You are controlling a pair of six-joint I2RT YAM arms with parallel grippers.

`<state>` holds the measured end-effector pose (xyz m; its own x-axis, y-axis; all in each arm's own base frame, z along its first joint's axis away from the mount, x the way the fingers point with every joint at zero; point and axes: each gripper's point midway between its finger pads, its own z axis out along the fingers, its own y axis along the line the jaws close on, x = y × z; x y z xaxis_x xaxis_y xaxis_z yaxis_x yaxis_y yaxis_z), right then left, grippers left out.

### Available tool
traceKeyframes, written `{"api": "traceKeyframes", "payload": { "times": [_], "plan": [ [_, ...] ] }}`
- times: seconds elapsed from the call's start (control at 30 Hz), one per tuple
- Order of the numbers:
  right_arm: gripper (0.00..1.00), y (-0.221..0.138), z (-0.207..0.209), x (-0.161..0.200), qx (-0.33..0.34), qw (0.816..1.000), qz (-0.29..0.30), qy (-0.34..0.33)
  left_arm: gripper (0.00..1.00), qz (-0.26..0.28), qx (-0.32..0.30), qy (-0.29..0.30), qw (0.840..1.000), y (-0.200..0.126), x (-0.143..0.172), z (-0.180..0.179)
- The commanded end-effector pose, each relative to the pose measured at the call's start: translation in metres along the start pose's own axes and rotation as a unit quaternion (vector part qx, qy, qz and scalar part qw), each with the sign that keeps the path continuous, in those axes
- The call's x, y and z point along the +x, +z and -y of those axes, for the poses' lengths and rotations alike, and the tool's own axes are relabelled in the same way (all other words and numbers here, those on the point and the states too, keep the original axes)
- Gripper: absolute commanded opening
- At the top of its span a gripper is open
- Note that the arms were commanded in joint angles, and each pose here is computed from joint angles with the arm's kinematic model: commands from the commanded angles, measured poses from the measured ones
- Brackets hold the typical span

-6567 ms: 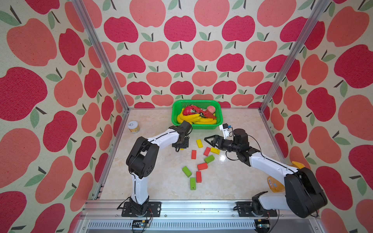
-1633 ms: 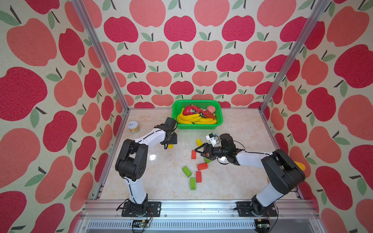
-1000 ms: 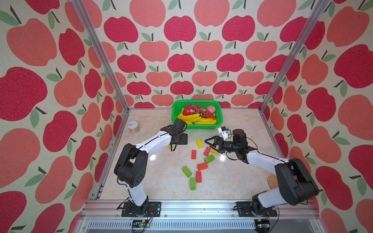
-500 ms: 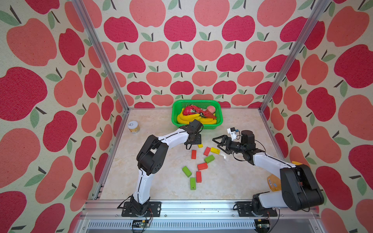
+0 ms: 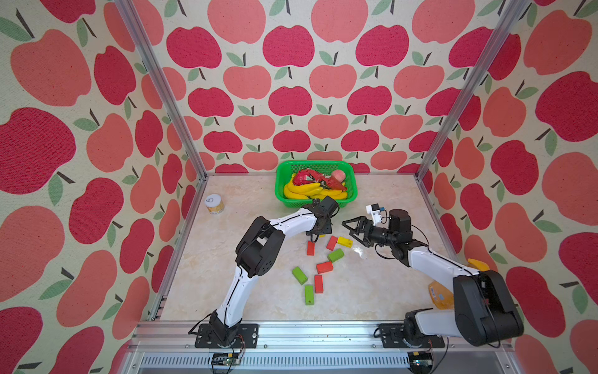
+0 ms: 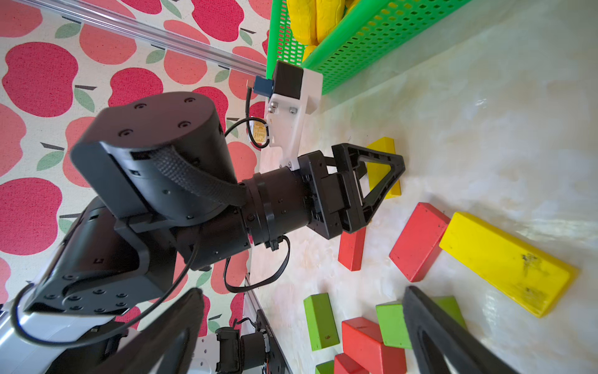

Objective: Assemble the letter k with building blocks
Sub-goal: Pick up the building block from the center of the board.

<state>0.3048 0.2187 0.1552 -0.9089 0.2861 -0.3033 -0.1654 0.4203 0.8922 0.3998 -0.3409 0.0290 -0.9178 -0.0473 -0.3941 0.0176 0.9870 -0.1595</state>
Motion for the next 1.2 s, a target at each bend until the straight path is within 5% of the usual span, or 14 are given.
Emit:
{"api": "traceKeyframes", "payload": {
  "times": [0.0, 0.7, 0.93, 1.17],
  "plan": [
    [0.99, 0.001, 0.003, 0.004, -0.008, 1.0, -0.011, 0.013, 0.64, -0.016, -0.041, 0.002, 0.999, 0.009, 0.011, -0.011],
    [0.99, 0.002, 0.008, 0.004, 0.0, 1.0, -0.01, 0.016, 0.4, -0.024, -0.085, 0.023, 0.996, 0.003, 0.017, -0.031],
    [0.99, 0.002, 0.007, 0.005, -0.004, 1.0, -0.012, 0.018, 0.14, -0.024, -0.081, 0.03, 0.996, 0.001, 0.016, -0.033],
    [0.99, 0.008, 0.014, 0.008, -0.002, 0.999, -0.02, 0.03, 0.13, -0.007, -0.052, 0.054, 0.997, -0.016, 0.011, -0.031]
  ]
}}
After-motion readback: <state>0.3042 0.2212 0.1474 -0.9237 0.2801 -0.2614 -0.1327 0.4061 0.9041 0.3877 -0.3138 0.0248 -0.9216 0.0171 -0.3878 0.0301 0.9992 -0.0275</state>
